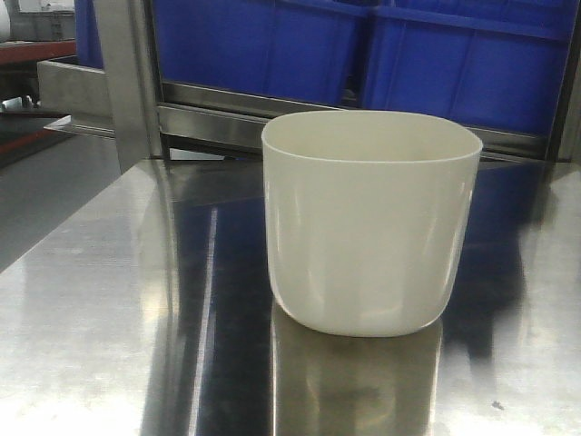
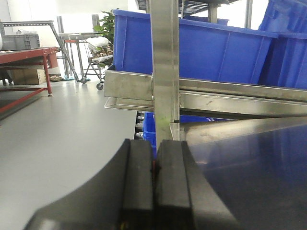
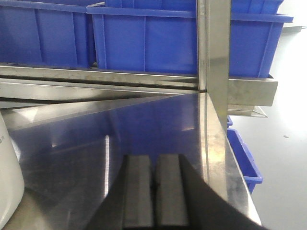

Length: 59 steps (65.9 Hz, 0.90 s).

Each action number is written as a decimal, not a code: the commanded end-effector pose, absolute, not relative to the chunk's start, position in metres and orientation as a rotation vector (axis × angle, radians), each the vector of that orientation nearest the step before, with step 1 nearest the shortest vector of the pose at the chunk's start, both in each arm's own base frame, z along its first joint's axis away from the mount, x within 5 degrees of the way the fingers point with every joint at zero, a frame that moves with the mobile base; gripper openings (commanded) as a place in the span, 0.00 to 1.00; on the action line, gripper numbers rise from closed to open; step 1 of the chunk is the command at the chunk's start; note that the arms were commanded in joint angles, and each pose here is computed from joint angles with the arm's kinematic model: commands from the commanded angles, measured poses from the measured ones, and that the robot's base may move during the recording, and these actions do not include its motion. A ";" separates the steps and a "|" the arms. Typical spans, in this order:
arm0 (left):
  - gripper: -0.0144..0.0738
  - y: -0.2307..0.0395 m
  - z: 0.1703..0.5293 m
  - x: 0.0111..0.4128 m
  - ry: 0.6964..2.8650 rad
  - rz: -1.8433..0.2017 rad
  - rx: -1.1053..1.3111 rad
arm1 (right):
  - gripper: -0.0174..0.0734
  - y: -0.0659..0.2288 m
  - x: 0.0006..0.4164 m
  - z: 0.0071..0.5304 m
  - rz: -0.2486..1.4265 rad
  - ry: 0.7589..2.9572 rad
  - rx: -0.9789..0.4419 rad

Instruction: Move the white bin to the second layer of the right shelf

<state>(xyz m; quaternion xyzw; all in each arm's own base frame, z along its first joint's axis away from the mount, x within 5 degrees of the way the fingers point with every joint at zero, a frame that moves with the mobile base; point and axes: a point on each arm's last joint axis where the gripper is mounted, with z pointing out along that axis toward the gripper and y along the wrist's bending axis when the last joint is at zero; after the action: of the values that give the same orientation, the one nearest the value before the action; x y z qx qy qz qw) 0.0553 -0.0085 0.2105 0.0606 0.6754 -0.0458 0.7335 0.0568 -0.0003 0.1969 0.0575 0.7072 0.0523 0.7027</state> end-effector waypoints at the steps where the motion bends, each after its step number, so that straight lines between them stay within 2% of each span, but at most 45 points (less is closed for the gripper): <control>1: 0.26 -0.008 0.208 0.055 1.420 -0.110 0.115 | 0.22 -0.001 0.054 0.212 0.101 1.447 0.111; 59: 0.26 -0.008 0.208 0.055 1.420 -0.110 0.115 | 0.22 -0.001 0.054 0.212 0.101 1.447 0.111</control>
<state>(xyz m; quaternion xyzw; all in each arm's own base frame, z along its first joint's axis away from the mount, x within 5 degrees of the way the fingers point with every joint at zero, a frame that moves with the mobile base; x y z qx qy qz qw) 0.0553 -0.0085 0.2105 0.0606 0.6754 -0.0458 0.7335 0.0568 -0.0003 0.1969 0.0575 0.7072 0.0523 0.7027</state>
